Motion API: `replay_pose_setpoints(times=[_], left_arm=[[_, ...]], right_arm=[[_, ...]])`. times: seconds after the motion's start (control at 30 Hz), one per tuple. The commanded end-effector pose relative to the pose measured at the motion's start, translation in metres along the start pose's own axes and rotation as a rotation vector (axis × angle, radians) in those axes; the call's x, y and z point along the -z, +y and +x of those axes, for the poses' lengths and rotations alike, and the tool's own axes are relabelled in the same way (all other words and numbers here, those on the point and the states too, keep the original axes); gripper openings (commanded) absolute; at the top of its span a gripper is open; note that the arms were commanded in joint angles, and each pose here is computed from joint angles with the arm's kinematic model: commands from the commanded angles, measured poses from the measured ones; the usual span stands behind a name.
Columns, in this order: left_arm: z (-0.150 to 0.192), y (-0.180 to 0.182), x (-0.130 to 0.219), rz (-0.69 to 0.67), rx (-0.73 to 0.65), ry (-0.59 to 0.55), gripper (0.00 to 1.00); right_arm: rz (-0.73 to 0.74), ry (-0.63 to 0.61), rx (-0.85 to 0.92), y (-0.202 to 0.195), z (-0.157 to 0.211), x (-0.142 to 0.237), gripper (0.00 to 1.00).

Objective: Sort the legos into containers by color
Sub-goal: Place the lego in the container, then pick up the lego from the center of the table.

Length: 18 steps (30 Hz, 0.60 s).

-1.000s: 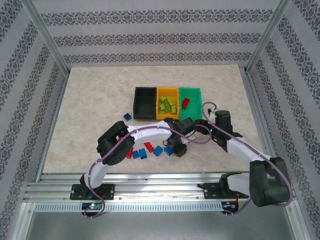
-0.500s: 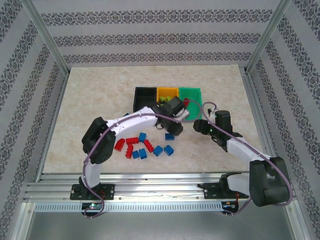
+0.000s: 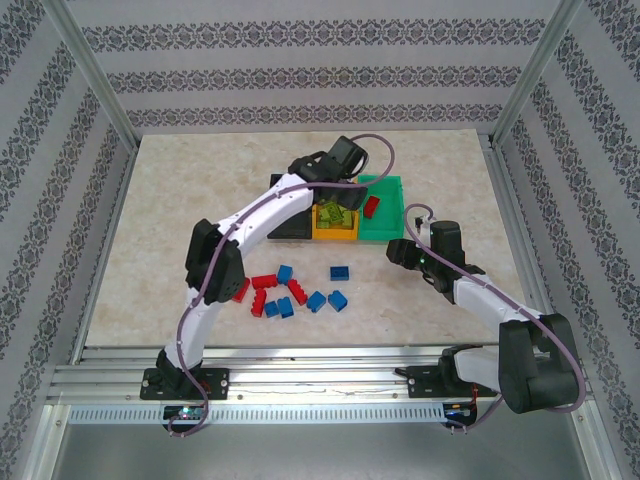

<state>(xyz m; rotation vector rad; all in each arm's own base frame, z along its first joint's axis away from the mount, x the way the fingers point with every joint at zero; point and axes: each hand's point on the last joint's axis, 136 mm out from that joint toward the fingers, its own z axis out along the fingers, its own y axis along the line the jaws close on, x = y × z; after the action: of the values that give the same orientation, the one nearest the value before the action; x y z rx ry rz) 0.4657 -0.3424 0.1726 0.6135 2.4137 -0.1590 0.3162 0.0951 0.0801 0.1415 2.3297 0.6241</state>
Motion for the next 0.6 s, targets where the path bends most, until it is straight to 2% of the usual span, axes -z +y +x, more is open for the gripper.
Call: replay_pose_setpoints(times=[0.0, 0.07, 0.27, 0.47, 0.57], left_arm=[[0.014, 0.022, 0.003, -0.063, 0.021, 0.082, 0.78], [0.018, 0.021, 0.008, -0.054, 0.021, 0.085, 0.82], [0.043, 0.027, 0.035, -0.030, 0.039, 0.085, 0.83], [0.082, 0.043, 0.066, 0.054, 0.143, 0.114, 0.83], [0.097, 0.052, 0.086, 0.075, 0.182, 0.097, 0.83]], right_arm=[[-0.025, -0.030, -0.004, 0.004, -0.010, 0.001, 0.53], [-0.025, -0.031, -0.004, 0.004, -0.010, 0.001, 0.53], [-0.052, -0.023, 0.001, 0.010, -0.009, -0.001, 0.54], [-0.110, 0.010, 0.038, 0.029, -0.004, -0.003, 0.53], [-0.144, 0.065, 0.054, 0.045, 0.008, -0.006, 0.53]])
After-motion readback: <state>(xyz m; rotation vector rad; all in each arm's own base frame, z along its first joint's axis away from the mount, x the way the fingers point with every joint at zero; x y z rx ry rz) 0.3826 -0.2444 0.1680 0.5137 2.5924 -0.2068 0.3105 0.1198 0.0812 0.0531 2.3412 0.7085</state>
